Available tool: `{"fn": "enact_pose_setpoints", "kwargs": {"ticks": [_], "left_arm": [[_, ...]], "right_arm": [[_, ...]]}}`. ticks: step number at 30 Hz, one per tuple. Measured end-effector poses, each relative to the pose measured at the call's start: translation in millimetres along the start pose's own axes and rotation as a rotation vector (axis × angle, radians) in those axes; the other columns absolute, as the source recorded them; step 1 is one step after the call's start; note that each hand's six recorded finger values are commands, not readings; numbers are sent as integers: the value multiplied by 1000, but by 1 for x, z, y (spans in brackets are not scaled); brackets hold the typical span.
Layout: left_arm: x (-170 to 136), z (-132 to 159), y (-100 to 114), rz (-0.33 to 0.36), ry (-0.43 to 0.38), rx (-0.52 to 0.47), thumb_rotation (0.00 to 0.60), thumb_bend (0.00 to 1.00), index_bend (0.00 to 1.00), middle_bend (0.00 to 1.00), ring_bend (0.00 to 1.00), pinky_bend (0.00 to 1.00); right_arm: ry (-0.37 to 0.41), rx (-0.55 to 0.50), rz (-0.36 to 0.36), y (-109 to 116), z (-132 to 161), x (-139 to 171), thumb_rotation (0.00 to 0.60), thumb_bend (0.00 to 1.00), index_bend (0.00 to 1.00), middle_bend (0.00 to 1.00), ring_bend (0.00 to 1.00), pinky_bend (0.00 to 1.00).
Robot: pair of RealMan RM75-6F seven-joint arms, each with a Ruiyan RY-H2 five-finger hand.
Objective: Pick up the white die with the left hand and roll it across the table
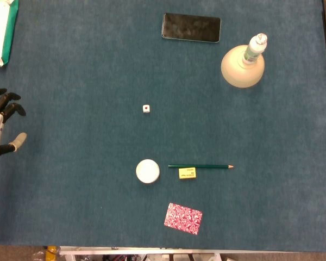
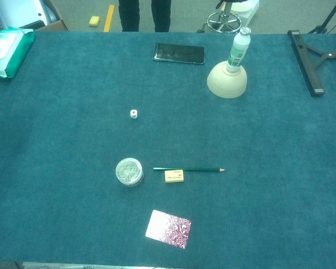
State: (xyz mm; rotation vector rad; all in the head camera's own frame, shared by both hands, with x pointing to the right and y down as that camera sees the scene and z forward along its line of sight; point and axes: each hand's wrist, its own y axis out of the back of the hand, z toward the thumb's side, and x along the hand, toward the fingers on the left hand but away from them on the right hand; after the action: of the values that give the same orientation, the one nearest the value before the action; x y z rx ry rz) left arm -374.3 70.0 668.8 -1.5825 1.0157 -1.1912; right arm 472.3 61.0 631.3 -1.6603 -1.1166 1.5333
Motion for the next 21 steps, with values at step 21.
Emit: {"fn": "enact_pose_setpoints", "kwargs": {"ticks": [21], "left_arm": [[9,17,-5,-5,-37,-26,600,204,432,281,178,348]], "right_arm": [[7,-17,9,-3,-4,-9,600,0,285,339,373,575]]}}
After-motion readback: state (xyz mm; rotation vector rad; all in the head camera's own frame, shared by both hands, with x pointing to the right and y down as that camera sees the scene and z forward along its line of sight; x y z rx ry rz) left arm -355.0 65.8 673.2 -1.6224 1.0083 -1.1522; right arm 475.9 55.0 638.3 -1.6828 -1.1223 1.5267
